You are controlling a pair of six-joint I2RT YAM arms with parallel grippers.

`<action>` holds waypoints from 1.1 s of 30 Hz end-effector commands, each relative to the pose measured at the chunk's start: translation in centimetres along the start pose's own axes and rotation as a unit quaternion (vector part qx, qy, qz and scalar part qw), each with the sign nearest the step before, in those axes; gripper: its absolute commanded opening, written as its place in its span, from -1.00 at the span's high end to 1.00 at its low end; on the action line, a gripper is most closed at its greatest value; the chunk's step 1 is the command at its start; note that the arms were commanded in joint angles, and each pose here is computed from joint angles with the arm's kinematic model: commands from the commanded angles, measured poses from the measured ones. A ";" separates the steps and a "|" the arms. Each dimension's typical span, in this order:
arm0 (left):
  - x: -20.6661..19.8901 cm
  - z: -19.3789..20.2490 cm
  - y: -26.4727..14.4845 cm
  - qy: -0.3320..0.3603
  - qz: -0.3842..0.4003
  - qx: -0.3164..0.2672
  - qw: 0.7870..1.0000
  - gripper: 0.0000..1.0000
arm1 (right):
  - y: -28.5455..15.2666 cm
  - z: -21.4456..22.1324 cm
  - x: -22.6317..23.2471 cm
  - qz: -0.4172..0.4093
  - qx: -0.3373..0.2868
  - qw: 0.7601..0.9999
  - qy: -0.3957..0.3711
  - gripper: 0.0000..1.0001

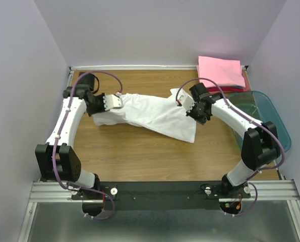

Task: Fold and stack the t-shirts
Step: Flatten the tshirt out

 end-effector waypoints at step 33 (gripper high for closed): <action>0.0 2.1 -0.2 -0.092 0.007 -0.026 0.995 1.00 | 3.2 -9.1 13.9 -0.111 0.003 0.993 -0.038 0.13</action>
Point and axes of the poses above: each gripper's point midway between its finger pads, its own y axis out along the fingers, its own x axis along the line the jaws close on, z = x × y, the point moved 7 cm from there along -y, back along the fingers, and after that the axes turned 4 degrees about -y, right-handed, at the moved point
